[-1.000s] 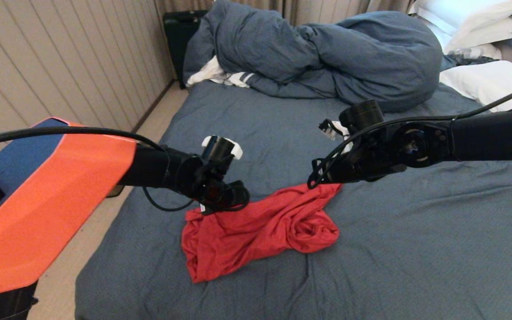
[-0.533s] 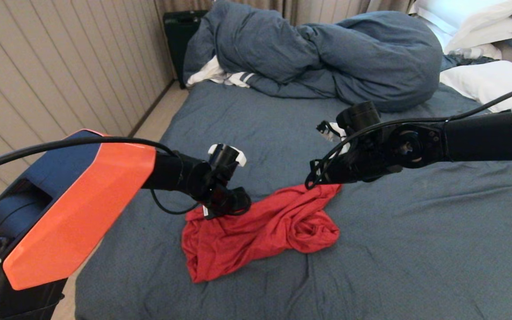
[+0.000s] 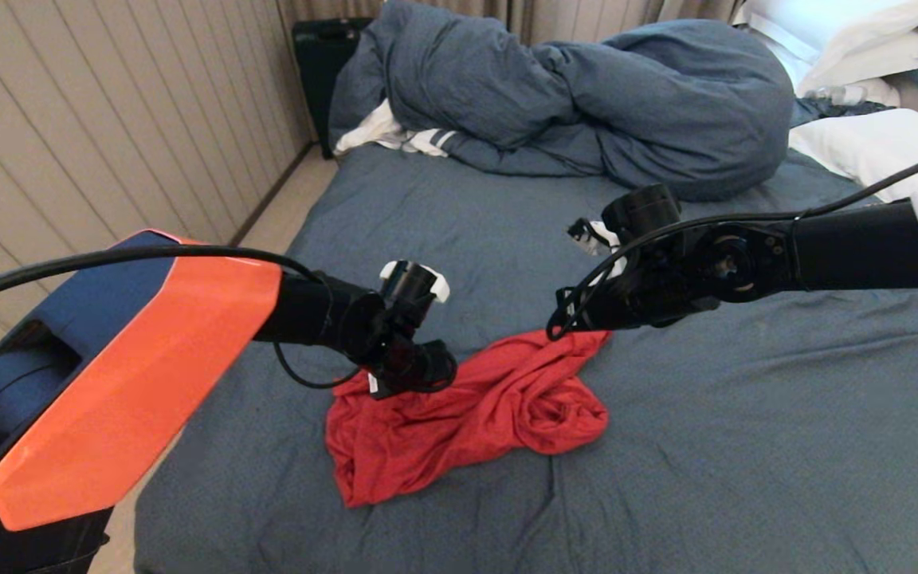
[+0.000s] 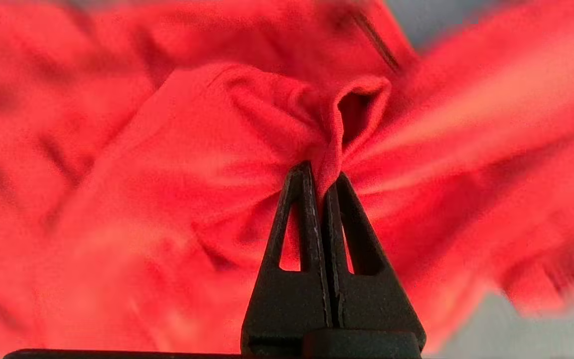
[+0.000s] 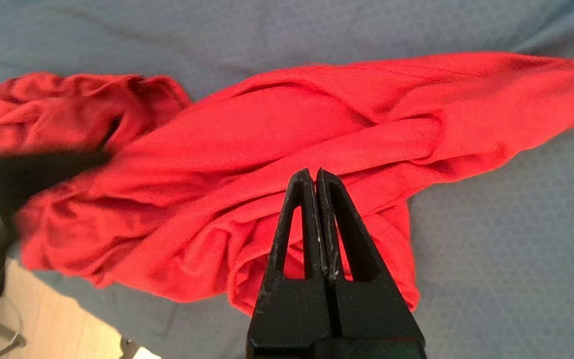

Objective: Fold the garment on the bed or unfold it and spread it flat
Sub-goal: Unford the red T-shirt

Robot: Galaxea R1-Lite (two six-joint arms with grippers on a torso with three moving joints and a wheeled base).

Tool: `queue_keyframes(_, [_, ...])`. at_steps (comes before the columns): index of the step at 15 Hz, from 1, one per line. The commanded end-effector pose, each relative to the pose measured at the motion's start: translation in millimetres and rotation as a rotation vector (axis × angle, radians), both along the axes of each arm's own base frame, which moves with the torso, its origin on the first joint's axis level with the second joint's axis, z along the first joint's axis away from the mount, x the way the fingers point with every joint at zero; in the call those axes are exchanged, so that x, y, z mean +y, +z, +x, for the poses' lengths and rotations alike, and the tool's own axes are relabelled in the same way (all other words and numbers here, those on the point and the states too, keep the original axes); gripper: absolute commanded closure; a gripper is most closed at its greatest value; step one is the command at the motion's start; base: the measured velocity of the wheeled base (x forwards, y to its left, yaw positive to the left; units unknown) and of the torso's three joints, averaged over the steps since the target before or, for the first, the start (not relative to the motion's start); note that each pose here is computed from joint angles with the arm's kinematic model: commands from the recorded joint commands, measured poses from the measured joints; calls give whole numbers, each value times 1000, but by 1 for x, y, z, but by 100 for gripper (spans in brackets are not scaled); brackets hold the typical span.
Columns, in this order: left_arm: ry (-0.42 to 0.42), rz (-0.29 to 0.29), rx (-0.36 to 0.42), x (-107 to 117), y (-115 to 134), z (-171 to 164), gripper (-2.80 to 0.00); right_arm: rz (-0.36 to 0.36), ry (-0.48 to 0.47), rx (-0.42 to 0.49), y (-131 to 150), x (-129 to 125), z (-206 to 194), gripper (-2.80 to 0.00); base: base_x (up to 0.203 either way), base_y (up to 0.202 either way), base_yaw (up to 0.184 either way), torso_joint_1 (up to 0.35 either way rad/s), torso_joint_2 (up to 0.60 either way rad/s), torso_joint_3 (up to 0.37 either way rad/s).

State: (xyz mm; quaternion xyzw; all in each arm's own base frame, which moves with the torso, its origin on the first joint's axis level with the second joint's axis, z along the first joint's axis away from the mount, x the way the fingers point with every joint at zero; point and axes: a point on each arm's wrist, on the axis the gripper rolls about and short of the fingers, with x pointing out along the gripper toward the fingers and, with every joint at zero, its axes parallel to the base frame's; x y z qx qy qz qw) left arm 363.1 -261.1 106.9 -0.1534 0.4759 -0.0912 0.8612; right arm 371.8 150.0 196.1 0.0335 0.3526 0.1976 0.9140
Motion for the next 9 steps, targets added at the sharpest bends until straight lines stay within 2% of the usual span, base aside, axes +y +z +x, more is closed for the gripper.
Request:
queue_keyframes(1, [-27,-21,-23,-3,25,-19,0,-7,-13,3,0,-3,-1,0,0,0,0,0,0,0])
queue_keyframes(5, [-100,-36,-36,2,67,-80,0,-1,-16,-15,12,-8,-13,0,0,0,0,0,0,0])
queue_keyframes(9, [-213,23,4,6,64,-168,0,-2,-12,-8,17,-14,-31,0,0,0,0,0,0,0])
